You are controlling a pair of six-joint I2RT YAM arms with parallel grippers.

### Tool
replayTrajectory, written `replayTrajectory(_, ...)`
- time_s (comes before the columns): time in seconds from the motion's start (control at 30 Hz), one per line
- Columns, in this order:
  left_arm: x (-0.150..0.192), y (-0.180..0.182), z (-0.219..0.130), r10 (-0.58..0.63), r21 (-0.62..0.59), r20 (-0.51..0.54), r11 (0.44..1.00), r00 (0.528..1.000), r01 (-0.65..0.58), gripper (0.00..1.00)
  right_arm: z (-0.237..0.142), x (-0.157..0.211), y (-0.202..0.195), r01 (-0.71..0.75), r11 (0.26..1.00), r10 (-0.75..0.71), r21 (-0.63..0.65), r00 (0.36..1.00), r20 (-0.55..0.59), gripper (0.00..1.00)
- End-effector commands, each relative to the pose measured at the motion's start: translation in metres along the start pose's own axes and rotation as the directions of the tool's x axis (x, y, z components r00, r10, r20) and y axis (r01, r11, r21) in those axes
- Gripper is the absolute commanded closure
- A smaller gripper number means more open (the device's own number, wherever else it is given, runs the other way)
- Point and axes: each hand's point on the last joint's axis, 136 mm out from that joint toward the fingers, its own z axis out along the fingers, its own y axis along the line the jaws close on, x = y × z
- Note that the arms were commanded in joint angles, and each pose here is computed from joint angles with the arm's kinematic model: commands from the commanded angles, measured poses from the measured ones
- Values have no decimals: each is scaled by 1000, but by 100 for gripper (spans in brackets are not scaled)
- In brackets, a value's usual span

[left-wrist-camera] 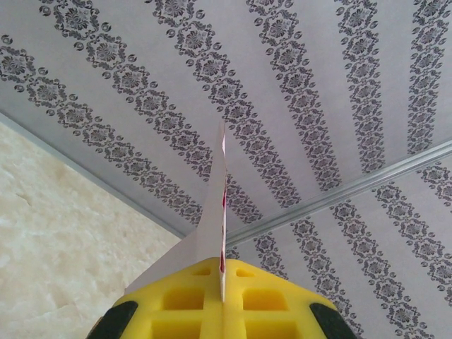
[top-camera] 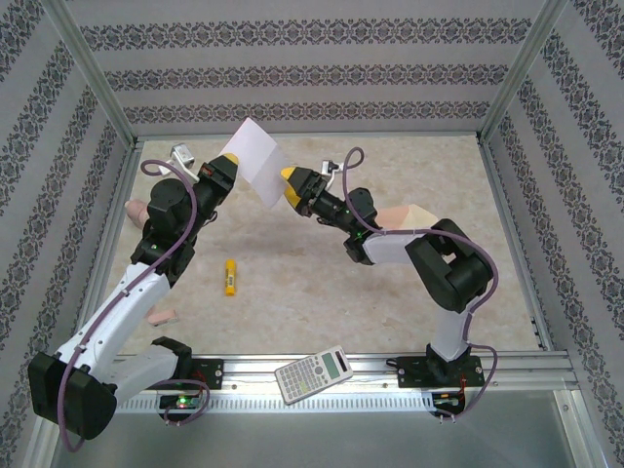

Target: Place the letter into the envelope and seal it

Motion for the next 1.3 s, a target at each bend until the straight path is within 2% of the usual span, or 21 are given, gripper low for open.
replayTrajectory(0.0,-5,-19,-5,-12,66,24,998,1000,10,100,7,2,37,32,991,-33,-127,999,-6,6)
replayTrajectory(0.33,-4,-17,-3,-25,80,26,997,999,22,100,15,6,46,23,987,-29,-158,999,-37,12)
replayTrajectory(0.43,-4,-17,-3,-16,86,31,996,999,14,100,16,9,50,14,986,-22,-166,998,-50,17)
replayTrajectory(0.77,2,-6,1,17,66,28,998,999,-19,100,7,11,50,18,988,-24,-153,999,-39,43)
replayTrajectory(1.1,-7,-9,-2,83,47,50,995,995,-85,100,-3,8,51,26,990,-28,-141,1000,-12,48)
replayTrajectory(1.27,-1,-3,0,79,40,32,996,996,-80,100,-2,7,55,29,988,-32,-151,999,-17,56)
